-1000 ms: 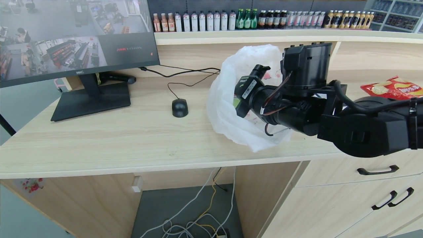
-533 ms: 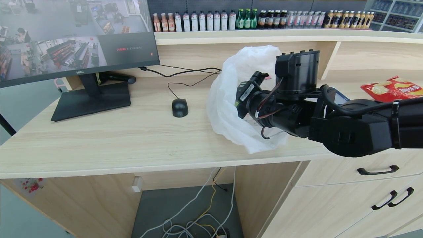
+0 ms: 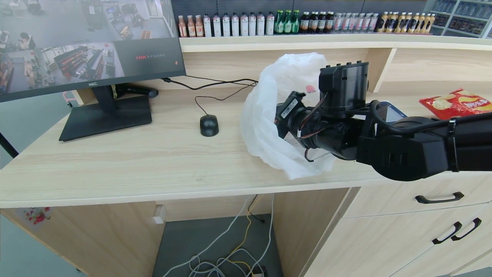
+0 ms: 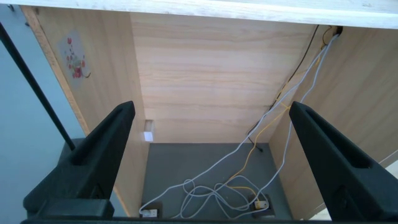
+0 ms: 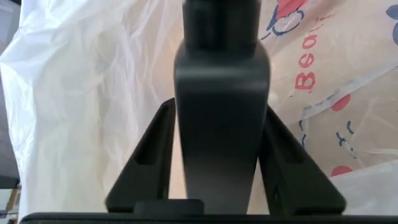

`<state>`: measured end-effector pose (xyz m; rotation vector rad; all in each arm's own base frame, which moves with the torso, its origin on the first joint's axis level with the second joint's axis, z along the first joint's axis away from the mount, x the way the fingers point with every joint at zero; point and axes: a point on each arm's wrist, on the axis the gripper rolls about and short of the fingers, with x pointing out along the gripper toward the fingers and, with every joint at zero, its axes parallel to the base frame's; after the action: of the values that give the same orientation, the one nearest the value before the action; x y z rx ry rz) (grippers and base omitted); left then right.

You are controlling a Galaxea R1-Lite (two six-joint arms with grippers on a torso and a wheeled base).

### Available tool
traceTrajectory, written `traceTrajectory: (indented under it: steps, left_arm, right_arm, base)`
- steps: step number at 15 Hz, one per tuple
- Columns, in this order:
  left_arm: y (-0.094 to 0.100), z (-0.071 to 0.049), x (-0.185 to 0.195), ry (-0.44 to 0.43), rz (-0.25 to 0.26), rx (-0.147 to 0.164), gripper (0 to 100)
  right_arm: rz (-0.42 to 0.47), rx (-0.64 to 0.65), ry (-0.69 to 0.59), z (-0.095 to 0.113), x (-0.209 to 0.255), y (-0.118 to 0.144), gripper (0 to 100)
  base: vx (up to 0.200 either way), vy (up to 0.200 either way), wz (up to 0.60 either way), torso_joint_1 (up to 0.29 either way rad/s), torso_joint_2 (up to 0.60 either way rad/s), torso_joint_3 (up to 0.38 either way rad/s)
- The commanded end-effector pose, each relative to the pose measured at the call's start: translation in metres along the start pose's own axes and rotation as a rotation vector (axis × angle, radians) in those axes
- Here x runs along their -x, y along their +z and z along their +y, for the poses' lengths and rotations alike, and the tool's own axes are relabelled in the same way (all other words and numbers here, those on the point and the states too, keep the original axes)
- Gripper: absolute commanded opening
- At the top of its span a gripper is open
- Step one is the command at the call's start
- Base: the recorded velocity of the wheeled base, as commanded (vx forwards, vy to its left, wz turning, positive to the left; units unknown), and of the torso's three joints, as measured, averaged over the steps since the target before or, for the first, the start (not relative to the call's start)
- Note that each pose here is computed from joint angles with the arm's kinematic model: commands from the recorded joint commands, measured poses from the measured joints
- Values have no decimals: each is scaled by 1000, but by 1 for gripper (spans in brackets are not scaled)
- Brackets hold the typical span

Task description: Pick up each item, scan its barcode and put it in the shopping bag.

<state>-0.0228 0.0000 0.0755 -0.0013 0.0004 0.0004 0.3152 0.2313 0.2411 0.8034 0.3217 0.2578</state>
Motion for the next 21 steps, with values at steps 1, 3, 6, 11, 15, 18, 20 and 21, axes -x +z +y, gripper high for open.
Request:
traceTrajectory:
  steps: [1, 3, 6, 11, 15, 18, 20, 21]
  left_arm:
    - [0, 0, 0, 0, 0, 0, 100]
    - [0, 0, 0, 0, 0, 0, 100]
    - [0, 0, 0, 1, 0, 0, 100]
    - [0, 0, 0, 0, 0, 0, 100]
    - [0, 0, 0, 0, 0, 0, 100]
    - [0, 0, 0, 1, 0, 0, 100]
    - [0, 0, 0, 0, 0, 0, 100]
    - [0, 0, 0, 0, 0, 0, 100]
  right_arm:
    - [2, -2, -2, -1, 0, -1, 100]
    - [1, -13, 1, 0, 0, -1, 100]
    - [-2, -18, 0, 1, 1, 0, 100]
    - [-22, -19, -11, 1, 4, 3, 100]
    - [-50, -19, -3, 10, 15, 7, 100]
    - [-72, 35, 1, 15, 21, 10, 100]
    - [-90, 80, 10, 19, 27, 14, 100]
    - [-93, 91, 10, 19, 28, 15, 100]
  base:
    - [0, 0, 0, 0, 0, 0]
    - [0, 0, 0, 0, 0, 0]
    - [0, 0, 0, 0, 0, 0]
    - [0, 0, 0, 0, 0, 0]
    - [0, 0, 0, 0, 0, 0]
    - [0, 0, 0, 0, 0, 0]
    - [0, 0, 0, 0, 0, 0]
    - [0, 0, 0, 0, 0, 0]
